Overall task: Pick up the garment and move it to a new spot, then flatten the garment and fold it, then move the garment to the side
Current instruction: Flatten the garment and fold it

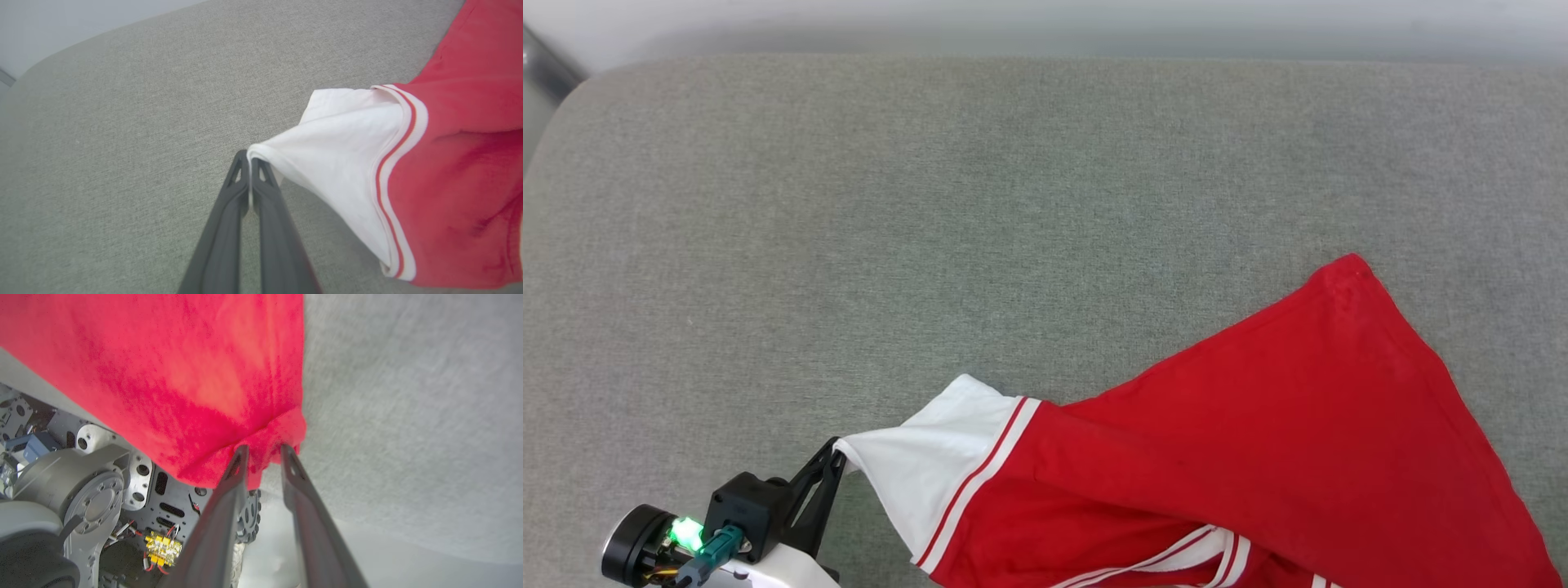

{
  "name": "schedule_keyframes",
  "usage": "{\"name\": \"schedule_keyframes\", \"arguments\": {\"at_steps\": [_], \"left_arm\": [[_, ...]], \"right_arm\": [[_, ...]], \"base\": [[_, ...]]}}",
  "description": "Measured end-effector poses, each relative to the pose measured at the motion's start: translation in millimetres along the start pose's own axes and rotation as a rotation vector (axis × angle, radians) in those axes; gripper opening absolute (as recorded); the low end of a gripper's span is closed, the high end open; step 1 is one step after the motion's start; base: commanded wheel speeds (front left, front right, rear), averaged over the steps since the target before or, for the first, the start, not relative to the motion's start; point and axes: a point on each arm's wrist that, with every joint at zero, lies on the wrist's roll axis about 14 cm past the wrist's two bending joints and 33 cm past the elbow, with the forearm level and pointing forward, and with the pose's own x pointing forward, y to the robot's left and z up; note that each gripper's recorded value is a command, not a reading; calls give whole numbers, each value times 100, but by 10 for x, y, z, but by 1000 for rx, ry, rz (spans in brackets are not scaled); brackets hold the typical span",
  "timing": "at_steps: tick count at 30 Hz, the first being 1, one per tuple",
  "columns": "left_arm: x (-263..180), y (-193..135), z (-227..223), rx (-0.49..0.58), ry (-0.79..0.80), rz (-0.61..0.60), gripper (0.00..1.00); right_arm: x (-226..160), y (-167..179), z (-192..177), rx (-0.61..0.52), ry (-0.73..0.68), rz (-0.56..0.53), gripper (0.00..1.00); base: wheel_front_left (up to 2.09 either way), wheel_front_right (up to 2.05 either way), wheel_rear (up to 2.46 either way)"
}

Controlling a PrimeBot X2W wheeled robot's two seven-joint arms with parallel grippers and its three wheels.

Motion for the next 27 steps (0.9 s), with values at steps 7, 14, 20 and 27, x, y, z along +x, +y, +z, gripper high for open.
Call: {"name": "schedule_keyframes", "arguments": {"at_steps": [7,14,20,27], "left_arm": [[-58,-7,44,-16,-23,16,0],[-52,-9,13,-31,-26,27,0],[7,5,21,-49,-39,43,0],[76,34,-17,-70,-37,69,0]], "right_arm": [[-435,-130,970,-100,-299,-75,100],[-709,0,1753,-259,-400,-91,100],[-569,180,2188,-411,-329,-111,100],[-93,317,2497,-462,-181,-109,100]], "base": [[0,0,0],[0,0,0],[0,0,0],[0,0,0]]}}
